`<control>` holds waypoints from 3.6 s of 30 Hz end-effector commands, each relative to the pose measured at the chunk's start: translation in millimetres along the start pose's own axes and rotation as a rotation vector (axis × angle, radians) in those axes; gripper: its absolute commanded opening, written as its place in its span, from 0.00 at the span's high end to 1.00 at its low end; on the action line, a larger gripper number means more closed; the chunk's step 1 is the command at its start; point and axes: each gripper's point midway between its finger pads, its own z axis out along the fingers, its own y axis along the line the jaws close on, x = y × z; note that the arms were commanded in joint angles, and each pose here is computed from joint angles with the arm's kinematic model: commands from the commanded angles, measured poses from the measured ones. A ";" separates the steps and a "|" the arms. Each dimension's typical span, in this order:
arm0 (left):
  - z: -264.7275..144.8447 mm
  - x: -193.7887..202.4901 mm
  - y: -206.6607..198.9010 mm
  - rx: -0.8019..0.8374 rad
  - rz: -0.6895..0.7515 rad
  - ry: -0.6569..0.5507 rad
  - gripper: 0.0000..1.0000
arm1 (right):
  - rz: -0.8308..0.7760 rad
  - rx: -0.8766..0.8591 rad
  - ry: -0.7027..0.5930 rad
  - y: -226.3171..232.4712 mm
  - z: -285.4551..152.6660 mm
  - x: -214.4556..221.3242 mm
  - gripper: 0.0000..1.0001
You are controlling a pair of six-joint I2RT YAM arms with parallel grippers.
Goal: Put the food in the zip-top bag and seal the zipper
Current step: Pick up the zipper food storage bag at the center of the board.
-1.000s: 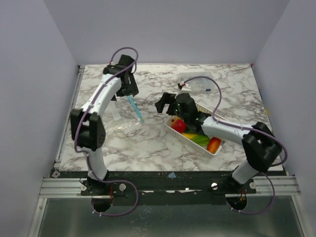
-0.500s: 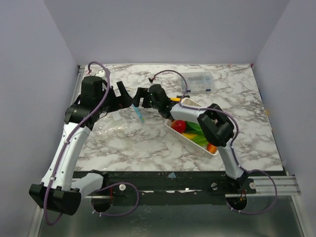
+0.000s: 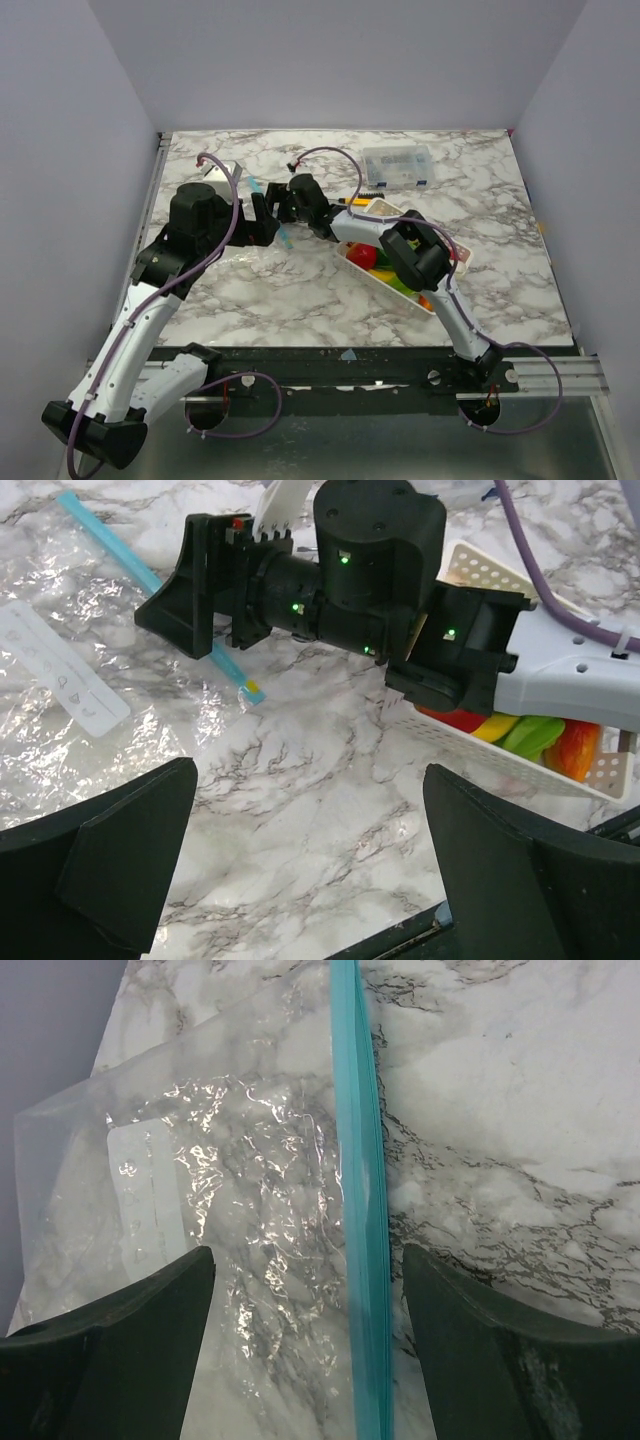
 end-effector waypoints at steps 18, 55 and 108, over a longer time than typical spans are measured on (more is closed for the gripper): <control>-6.3 -1.0 -11.9 0.061 0.036 -0.059 0.03 | 0.178 -0.248 0.010 23.4 24.1 37.1 0.56; 9.8 13.6 21.9 -0.261 -0.319 0.132 0.11 | -0.025 -0.306 -0.164 99.8 -159.4 15.0 0.99; 79.5 55.9 18.3 -0.329 0.116 0.443 1.00 | -0.152 0.089 -0.165 59.7 -281.3 24.2 0.33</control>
